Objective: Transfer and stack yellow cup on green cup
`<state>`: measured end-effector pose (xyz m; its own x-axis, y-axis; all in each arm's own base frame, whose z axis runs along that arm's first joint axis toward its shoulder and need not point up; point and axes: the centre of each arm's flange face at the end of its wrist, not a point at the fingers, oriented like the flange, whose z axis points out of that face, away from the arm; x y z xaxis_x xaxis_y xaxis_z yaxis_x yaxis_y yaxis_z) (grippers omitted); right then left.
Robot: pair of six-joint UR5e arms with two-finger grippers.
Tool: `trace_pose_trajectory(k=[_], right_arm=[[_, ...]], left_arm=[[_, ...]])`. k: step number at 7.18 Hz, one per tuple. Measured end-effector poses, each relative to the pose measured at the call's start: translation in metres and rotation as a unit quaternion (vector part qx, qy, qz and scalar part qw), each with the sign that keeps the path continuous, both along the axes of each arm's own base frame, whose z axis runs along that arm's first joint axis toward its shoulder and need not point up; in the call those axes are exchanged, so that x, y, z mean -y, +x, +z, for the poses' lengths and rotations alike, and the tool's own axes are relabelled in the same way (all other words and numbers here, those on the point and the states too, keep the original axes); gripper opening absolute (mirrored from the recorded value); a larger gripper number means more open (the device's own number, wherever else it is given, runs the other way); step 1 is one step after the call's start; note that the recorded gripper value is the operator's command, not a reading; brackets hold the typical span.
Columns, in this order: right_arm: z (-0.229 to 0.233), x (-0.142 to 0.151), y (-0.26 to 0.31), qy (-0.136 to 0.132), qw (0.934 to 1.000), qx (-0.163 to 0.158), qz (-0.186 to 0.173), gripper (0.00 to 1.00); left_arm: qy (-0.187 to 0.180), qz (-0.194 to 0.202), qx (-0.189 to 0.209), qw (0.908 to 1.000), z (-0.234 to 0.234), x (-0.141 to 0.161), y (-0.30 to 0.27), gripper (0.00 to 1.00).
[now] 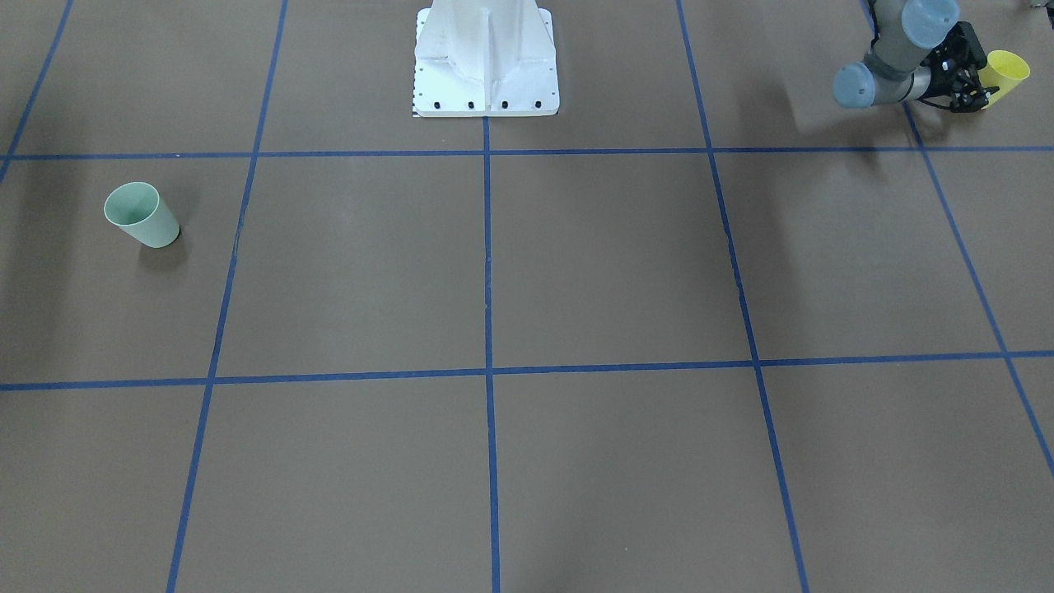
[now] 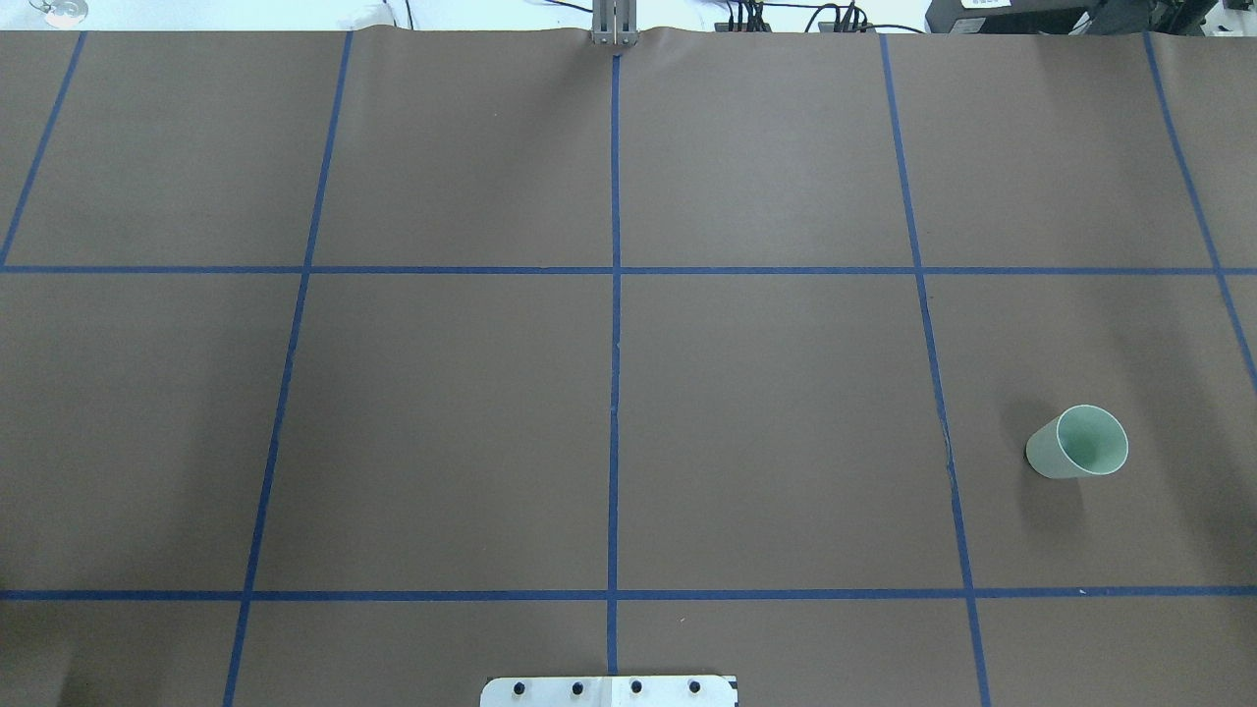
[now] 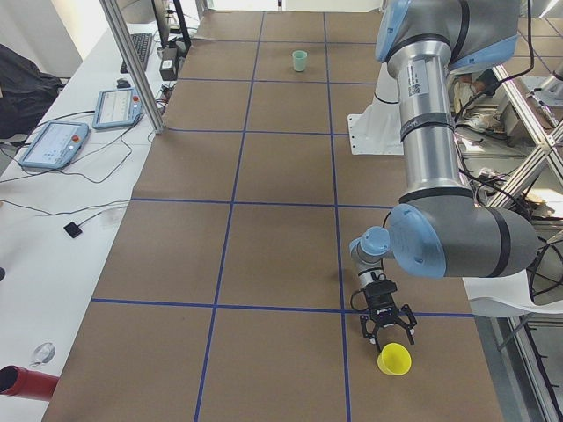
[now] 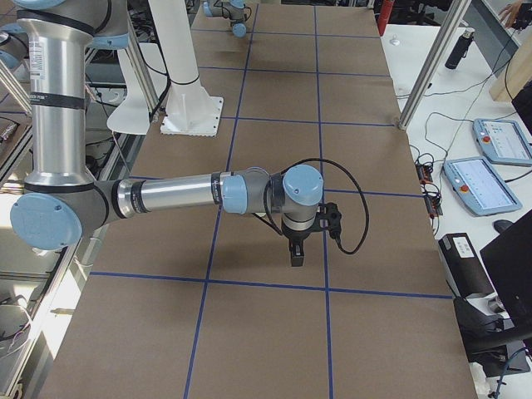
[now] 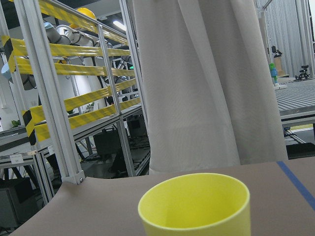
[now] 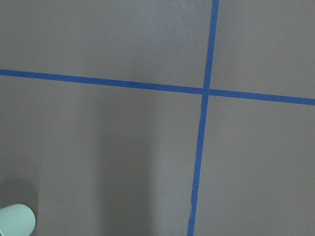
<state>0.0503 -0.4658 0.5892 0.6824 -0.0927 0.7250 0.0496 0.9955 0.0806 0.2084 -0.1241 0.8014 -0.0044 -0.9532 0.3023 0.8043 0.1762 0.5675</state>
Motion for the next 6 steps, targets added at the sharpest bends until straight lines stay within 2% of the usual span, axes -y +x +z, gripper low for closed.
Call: trace_pose_trajectory(k=[6], right_arm=[[0.001,-0.001,0.0,-0.002,1.0,0.0,0.0,1.0]], left_arm=[[-0.006,0.02,0.002,0.9998,0.042,-0.001,-0.009,1.0]])
